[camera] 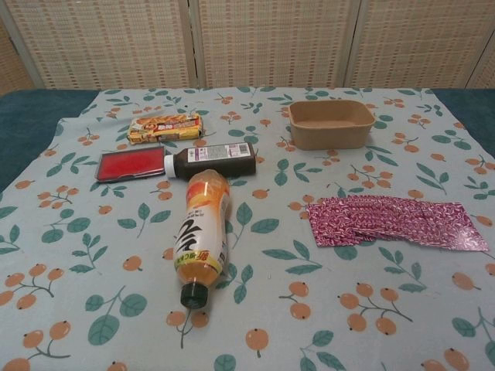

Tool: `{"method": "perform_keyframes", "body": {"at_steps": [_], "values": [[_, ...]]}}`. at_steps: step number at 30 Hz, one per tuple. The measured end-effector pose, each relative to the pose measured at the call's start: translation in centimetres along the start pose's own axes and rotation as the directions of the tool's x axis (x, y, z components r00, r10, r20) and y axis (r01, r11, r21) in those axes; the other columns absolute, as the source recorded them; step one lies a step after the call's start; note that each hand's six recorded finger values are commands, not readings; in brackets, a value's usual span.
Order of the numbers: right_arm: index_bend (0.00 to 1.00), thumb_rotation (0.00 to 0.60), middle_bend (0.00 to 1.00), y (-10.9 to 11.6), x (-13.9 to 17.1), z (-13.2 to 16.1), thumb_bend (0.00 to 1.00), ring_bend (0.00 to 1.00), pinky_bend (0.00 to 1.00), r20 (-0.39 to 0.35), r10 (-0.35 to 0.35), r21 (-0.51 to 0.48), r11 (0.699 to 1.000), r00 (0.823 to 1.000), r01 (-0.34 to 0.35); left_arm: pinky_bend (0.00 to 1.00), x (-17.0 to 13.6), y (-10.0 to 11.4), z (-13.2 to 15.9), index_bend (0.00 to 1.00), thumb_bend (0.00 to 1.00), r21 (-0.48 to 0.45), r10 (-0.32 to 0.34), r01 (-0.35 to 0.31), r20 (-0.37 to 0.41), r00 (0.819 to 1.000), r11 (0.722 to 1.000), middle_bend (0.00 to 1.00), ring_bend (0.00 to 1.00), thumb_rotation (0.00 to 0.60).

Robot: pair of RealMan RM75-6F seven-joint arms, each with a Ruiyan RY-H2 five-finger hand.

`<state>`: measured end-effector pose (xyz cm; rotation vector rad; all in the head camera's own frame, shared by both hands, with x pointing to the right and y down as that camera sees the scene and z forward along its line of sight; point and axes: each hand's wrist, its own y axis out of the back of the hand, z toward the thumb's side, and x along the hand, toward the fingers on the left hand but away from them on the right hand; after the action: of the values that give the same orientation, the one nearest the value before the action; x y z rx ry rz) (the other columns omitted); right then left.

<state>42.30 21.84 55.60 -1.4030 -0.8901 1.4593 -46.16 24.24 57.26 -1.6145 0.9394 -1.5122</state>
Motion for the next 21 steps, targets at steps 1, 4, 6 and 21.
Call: {"method": "perform_keyframes", "body": {"at_steps": [1,4,6,21], "values": [[0.00,0.600,0.00,0.0,0.0,0.0,0.11,0.00,0.26,0.002,-0.002,-0.002,1.000,1.000,0.002,0.51,0.0,-0.1,0.0,0.22,0.46,0.000,-0.002,0.002,0.001,1.000,1.000,0.21,0.21,0.600],[0.00,0.600,0.00,-0.2,0.1,0.1,0.11,0.00,0.26,0.005,0.005,-0.011,1.000,1.000,-0.005,0.51,0.0,0.0,-0.1,0.22,0.46,-0.001,-0.002,0.002,-0.001,1.000,1.000,0.21,0.21,0.600],[0.00,0.600,0.00,-0.4,0.0,0.2,0.11,0.00,0.26,0.003,0.018,-0.023,1.000,1.000,-0.018,0.51,0.0,0.1,-0.1,0.22,0.46,-0.004,0.004,-0.004,-0.003,1.000,1.000,0.21,0.21,0.600],[0.05,0.600,0.74,-3.9,-0.6,1.6,0.79,0.68,0.82,-0.087,0.157,-0.012,0.987,0.984,-0.159,0.51,0.2,0.1,-0.5,0.22,0.46,-0.011,0.005,-0.005,-0.017,1.000,1.000,0.21,0.22,0.600]]}}
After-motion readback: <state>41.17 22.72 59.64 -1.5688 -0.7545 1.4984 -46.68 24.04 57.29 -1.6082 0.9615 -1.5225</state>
